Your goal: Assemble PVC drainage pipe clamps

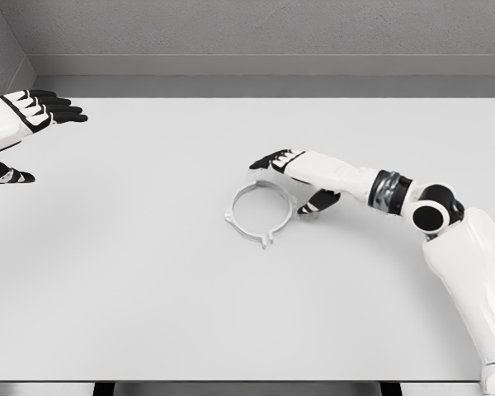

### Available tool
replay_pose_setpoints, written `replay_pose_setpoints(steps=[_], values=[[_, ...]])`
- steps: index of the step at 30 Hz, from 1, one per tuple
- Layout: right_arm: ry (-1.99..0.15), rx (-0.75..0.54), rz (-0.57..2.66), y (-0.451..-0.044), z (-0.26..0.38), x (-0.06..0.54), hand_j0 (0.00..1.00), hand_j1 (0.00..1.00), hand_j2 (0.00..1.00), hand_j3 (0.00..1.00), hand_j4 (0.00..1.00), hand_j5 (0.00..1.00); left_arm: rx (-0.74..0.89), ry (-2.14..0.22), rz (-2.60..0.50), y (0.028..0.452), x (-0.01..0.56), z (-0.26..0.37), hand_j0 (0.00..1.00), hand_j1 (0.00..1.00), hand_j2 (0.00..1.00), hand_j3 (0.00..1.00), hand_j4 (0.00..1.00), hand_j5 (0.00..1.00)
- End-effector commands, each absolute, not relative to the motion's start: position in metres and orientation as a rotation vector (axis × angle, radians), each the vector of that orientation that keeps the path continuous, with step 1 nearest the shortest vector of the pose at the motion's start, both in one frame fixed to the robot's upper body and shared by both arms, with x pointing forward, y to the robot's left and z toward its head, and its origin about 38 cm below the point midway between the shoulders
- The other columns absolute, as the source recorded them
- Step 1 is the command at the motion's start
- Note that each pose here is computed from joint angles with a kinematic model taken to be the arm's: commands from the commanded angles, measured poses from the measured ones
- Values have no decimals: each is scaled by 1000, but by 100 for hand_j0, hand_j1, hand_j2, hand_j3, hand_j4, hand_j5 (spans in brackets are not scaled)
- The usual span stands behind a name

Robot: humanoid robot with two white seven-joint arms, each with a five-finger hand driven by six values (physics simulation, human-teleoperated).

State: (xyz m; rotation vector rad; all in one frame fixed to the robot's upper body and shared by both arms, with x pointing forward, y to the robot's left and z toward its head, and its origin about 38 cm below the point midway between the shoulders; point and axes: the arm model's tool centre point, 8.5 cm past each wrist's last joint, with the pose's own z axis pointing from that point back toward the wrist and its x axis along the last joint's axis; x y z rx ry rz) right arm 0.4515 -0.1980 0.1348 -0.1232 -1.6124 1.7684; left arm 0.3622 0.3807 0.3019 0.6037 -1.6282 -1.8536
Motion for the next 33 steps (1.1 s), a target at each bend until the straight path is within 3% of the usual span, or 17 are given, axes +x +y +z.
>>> replay_pose_setpoints(steps=[1,7,16,33], values=[[-1587,-120,1750,-206,129,453,100,100,100,100,100,100,600,-1633,-1848,381,362,302,100,100,100,100,100,100],[-1549,-180,1706,-226,148,491,100,100,100,100,100,100,606,-1637,-1848,380,363,305,100,100,100,100,100,100],[-1518,-109,1702,-185,129,503,100,100,100,100,100,100,609,-1646,-1846,379,363,307,100,100,100,100,100,100],[-1514,-100,1710,-179,128,504,100,100,100,100,100,100,595,-1643,-1847,378,363,302,100,100,100,100,100,100]])
